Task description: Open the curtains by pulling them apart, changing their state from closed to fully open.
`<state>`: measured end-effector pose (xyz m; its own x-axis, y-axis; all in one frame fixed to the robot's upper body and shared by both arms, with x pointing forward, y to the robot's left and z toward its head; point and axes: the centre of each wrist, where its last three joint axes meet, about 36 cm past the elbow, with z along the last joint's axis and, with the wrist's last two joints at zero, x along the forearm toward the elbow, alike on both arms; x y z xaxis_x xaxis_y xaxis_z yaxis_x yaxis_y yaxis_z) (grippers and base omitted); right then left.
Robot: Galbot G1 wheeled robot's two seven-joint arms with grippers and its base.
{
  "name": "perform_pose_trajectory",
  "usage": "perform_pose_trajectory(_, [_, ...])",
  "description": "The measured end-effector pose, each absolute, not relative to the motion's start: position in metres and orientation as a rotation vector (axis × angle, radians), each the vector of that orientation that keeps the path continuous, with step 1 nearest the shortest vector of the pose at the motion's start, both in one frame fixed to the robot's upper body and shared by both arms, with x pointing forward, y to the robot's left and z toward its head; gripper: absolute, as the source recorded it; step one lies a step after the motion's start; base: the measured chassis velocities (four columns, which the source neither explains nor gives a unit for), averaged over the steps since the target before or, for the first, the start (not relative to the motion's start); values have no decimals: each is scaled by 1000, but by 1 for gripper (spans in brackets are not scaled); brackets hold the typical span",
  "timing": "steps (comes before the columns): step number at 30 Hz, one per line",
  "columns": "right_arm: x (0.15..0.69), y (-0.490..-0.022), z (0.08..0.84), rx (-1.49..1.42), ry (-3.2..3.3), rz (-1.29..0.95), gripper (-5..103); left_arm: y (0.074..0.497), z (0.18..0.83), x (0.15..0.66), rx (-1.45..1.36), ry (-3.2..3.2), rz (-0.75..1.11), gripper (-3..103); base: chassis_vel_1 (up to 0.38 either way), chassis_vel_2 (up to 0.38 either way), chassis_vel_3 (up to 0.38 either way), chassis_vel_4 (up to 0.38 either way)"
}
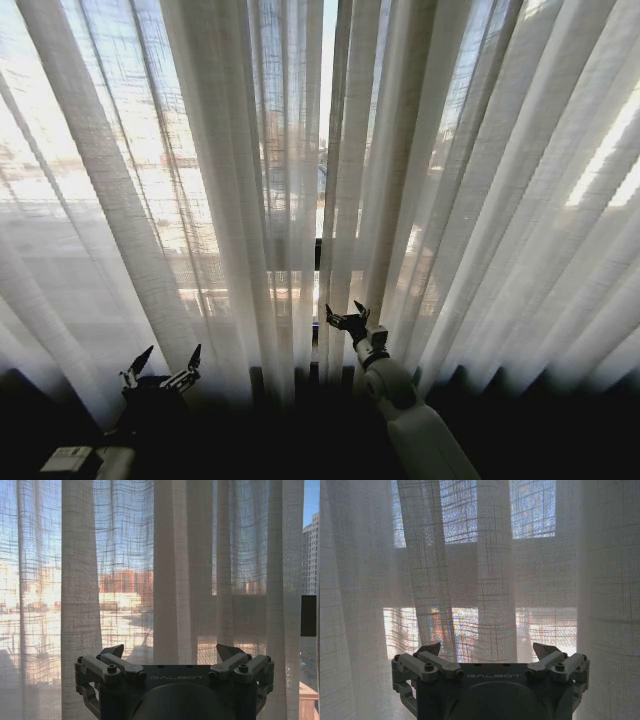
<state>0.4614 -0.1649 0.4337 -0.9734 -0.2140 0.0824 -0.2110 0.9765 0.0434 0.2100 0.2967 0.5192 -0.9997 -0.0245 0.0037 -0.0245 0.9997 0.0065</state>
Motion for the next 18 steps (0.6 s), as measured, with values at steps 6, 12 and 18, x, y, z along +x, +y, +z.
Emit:
perform_pose_trajectory(6, [486, -166, 437, 266, -3065, -42, 100, 297, 518, 209, 46, -3130, -18, 100, 0, 0, 0, 0])
perform_pose_trajectory(12, [503, -175, 437, 198, -3081, 0, 100, 295, 519, 211, 41, -3137, -16, 100, 0, 0, 0, 0])
perform_pose_trajectory(18, [504, -176, 438, 197, -3099, -11, 85, 295, 519, 211, 41, -3138, -17, 100, 0, 0, 0, 0])
